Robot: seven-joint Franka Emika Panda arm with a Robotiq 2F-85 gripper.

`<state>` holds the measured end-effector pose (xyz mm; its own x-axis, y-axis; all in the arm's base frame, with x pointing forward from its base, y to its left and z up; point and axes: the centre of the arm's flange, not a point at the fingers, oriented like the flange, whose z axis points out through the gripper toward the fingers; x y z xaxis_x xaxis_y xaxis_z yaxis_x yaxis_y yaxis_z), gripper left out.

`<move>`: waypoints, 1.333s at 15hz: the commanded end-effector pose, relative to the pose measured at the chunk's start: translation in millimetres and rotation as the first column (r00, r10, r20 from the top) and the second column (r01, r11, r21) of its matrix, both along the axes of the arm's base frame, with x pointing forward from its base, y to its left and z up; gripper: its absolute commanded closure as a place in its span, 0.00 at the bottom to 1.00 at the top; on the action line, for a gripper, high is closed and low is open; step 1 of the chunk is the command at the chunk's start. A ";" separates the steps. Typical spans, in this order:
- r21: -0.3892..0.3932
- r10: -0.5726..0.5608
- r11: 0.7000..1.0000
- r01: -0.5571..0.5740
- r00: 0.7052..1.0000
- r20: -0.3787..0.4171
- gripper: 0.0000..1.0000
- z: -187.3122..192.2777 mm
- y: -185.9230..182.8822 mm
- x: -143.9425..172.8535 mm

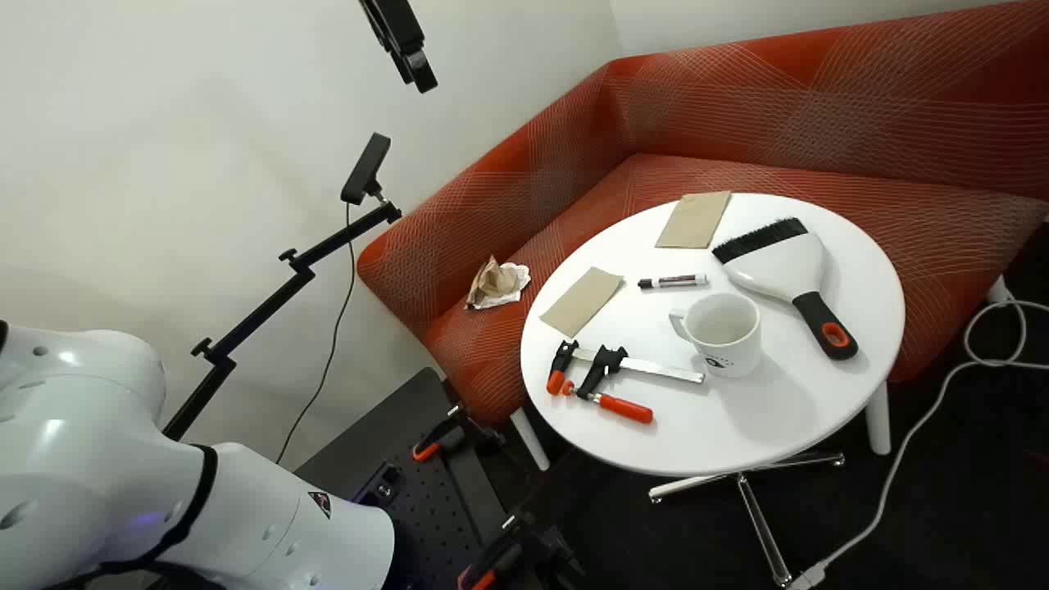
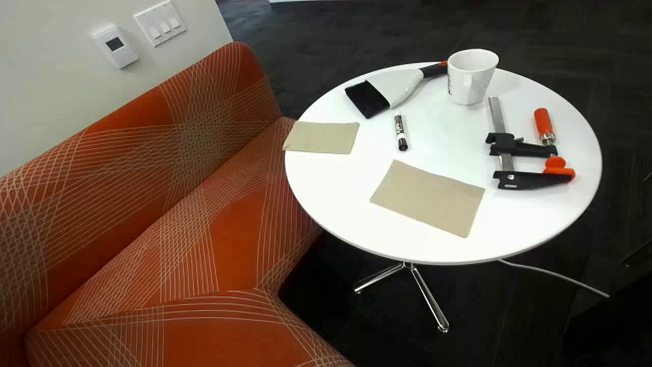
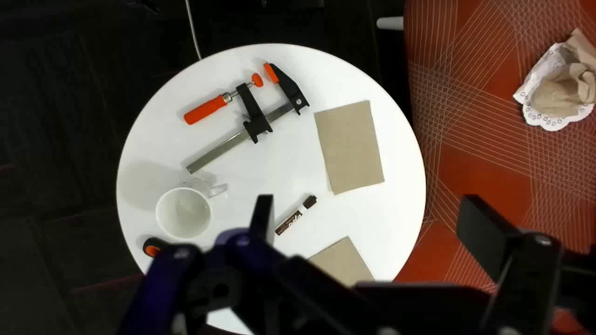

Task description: Put the marker in the mug

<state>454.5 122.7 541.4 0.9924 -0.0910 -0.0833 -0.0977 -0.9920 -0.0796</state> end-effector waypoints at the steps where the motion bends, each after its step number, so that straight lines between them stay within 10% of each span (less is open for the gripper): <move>1: 0.000 0.000 1.000 0.000 1.000 0.000 0.00 0.0 0.0 0.0; 11: 0.000 -0.012 1.000 0.012 1.000 0.006 0.00 -2.4 0.4 3.6; 20: -0.038 -0.288 0.954 0.298 0.942 0.172 0.00 -82.3 -4.9 67.7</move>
